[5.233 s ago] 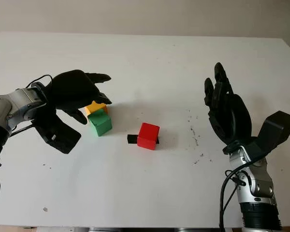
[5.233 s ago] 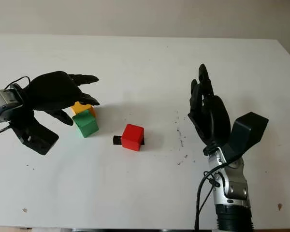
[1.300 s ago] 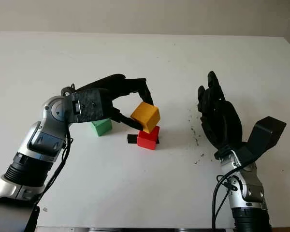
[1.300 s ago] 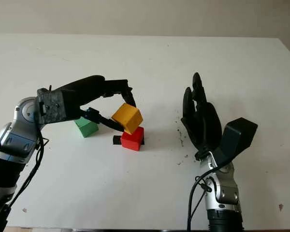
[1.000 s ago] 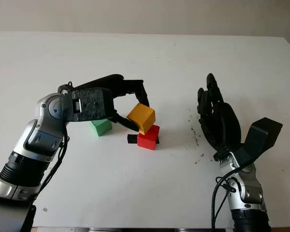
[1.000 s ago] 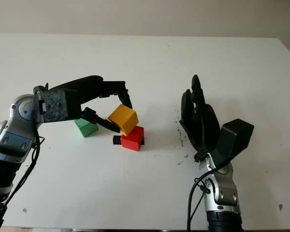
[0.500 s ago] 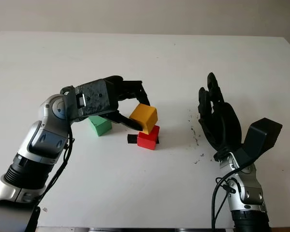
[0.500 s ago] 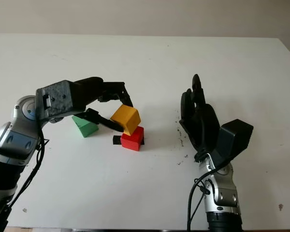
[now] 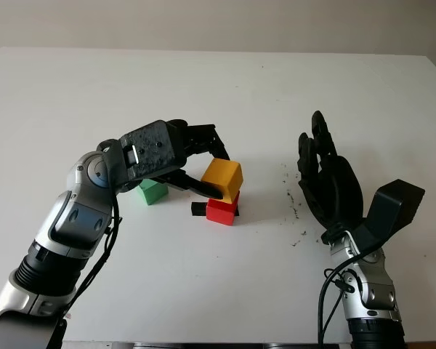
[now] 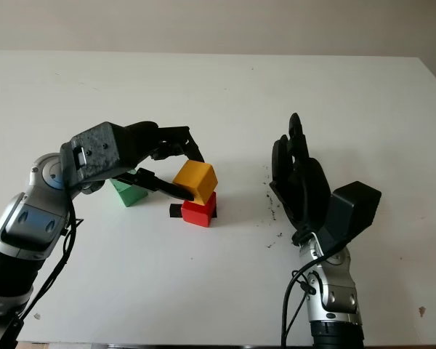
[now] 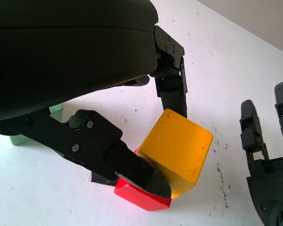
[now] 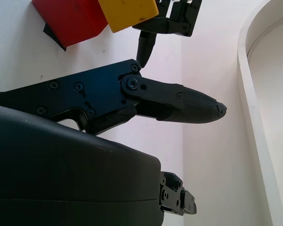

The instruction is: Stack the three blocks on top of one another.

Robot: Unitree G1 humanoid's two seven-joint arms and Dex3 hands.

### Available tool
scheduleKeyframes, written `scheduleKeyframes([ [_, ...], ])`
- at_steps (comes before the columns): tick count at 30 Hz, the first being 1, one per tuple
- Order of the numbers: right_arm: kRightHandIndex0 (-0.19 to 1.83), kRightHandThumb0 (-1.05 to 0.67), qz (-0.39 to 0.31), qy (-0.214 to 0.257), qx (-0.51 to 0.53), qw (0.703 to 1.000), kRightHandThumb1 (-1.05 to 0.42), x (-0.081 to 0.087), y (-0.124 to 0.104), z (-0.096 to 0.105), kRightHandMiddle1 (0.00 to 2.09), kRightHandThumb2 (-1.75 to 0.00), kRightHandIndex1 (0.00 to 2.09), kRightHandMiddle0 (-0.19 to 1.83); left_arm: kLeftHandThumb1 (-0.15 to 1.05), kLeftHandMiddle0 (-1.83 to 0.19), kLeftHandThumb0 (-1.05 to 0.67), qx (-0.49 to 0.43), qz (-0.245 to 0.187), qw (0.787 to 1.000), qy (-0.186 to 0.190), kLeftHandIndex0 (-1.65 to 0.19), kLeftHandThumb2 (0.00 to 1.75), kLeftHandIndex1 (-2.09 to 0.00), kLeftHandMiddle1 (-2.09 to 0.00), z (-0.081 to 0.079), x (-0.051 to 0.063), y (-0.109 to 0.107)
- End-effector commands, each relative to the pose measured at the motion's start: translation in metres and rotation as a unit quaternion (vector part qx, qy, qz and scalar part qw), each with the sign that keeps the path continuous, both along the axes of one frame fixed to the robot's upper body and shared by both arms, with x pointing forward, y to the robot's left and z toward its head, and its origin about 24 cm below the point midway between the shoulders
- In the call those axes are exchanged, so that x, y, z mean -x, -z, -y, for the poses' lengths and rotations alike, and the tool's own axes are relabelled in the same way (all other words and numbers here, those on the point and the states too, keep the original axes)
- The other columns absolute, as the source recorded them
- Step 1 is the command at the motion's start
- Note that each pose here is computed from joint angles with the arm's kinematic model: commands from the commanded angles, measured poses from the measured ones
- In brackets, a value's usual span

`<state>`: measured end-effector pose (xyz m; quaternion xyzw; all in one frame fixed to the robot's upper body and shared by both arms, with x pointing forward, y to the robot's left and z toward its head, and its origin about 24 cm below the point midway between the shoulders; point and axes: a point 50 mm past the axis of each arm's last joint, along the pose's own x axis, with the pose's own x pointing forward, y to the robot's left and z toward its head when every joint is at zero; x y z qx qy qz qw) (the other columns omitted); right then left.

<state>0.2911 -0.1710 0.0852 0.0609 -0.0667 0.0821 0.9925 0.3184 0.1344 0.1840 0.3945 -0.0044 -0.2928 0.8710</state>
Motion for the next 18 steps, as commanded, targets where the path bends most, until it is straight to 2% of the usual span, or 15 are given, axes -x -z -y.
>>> scheduleKeyframes([
  [1,-0.19,-0.67,0.009,0.001,0.003,1.000,-1.05,0.0017,-0.0016,0.0004,0.00,-0.61,0.00,-0.19,0.99,-0.23,-0.32,-0.005,0.013,1.000,0.005,-0.25,0.05,-1.59,-0.05,0.0021,0.0034,-0.0039],
  [18,-0.19,-0.68,0.008,0.003,0.001,1.000,-1.05,0.0019,-0.0007,-0.0002,0.00,-0.60,0.00,-0.19,0.97,-0.26,-0.31,-0.013,0.030,0.999,0.005,-0.27,0.05,-1.57,-0.06,0.0033,0.0050,-0.0003],
])
